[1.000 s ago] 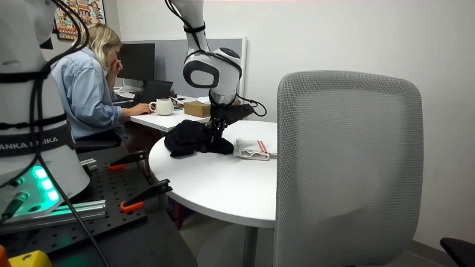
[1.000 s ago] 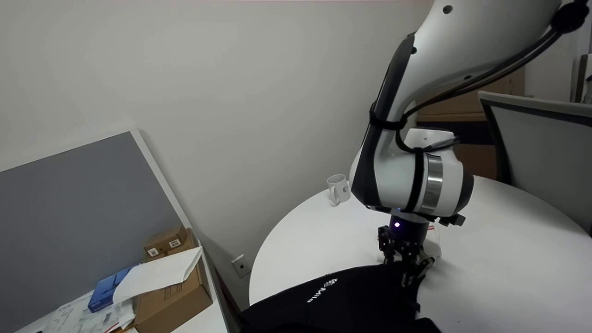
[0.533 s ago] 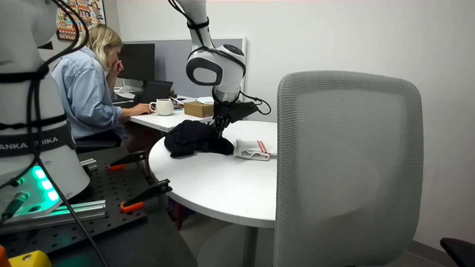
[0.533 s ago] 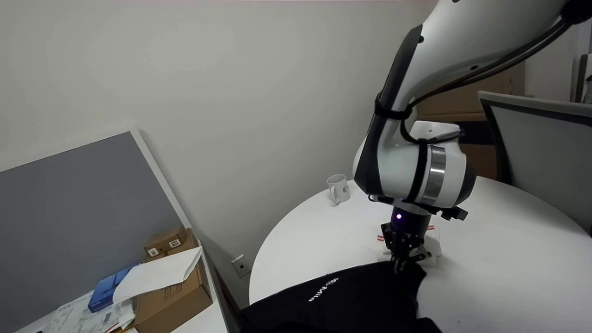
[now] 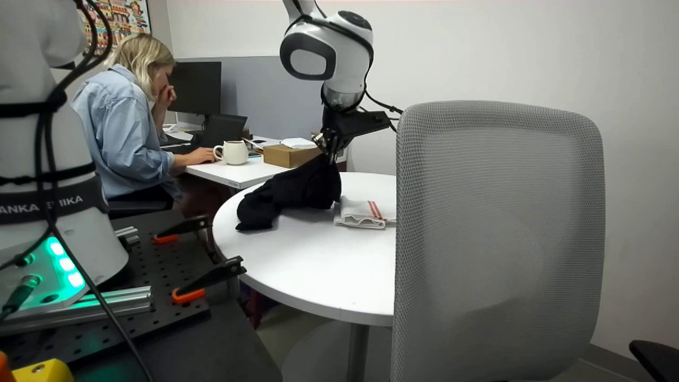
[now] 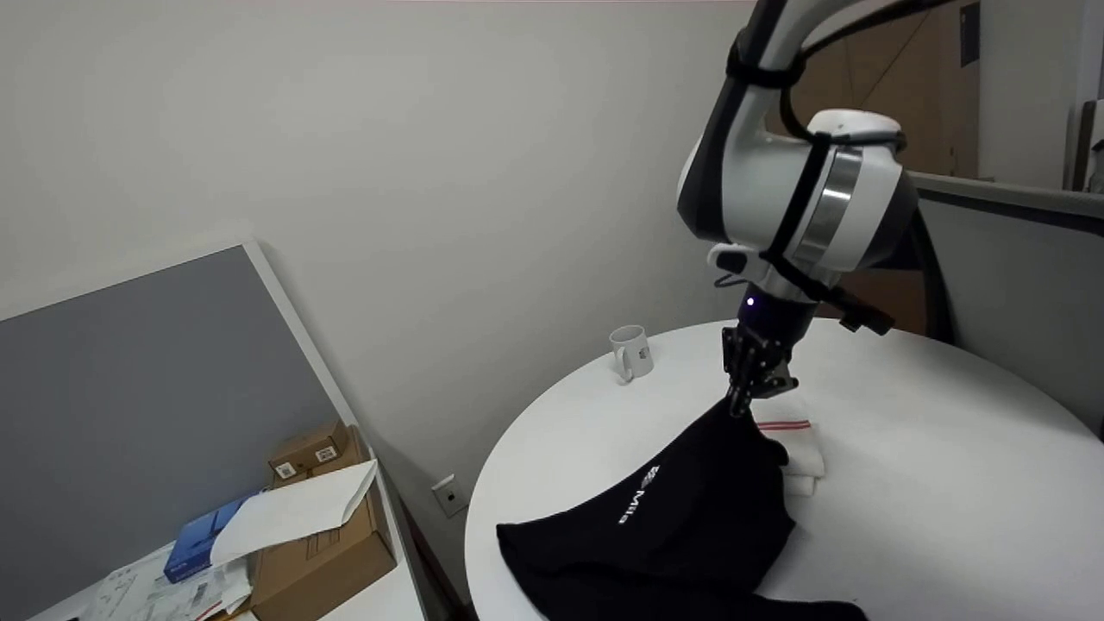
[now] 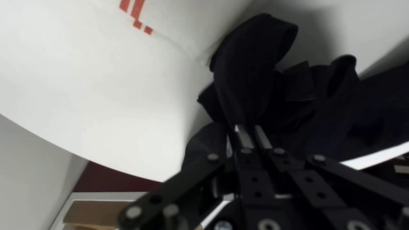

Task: Hang the t-shirt on the backrest

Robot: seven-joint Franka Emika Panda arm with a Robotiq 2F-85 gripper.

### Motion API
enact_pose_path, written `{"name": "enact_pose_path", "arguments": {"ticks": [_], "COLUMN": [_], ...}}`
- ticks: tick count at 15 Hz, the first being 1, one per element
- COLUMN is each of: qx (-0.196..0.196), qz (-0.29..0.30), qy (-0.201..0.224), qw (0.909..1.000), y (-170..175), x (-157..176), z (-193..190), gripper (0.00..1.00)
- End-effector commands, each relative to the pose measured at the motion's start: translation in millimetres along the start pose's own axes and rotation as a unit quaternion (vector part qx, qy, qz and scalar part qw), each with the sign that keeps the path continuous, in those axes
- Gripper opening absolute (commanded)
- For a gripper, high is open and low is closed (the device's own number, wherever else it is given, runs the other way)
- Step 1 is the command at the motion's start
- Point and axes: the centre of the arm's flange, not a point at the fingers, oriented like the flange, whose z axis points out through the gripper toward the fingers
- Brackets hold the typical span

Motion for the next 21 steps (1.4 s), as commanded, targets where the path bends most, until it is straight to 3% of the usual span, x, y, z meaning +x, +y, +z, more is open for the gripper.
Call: {"name": "enact_pose_path", "arguments": {"ticks": [1,4,10,13,18,21], "qx": [-0.001,-0.014,-0.113,-0.203,-0.286,-0.317], "qz": [0.027,0.016,0.035,0.060,0.106,0.134], "qy": [0.016,0.033,0.068,0.087,0.110,0.122], "qw": [0.9995,0.9992,0.9907,0.9734,0.9460,0.9310], "y": [4.9,16.8,66.8,107.2,159.9,188.1], "x": [37.7,72.1,151.1,181.9,216.1,217.0], "z": [-84.8,-143.2,-270.2,-330.5,-428.7,-478.1], "gripper": [0.01,0.01,0.01,0.01,0.01,0.01]}}
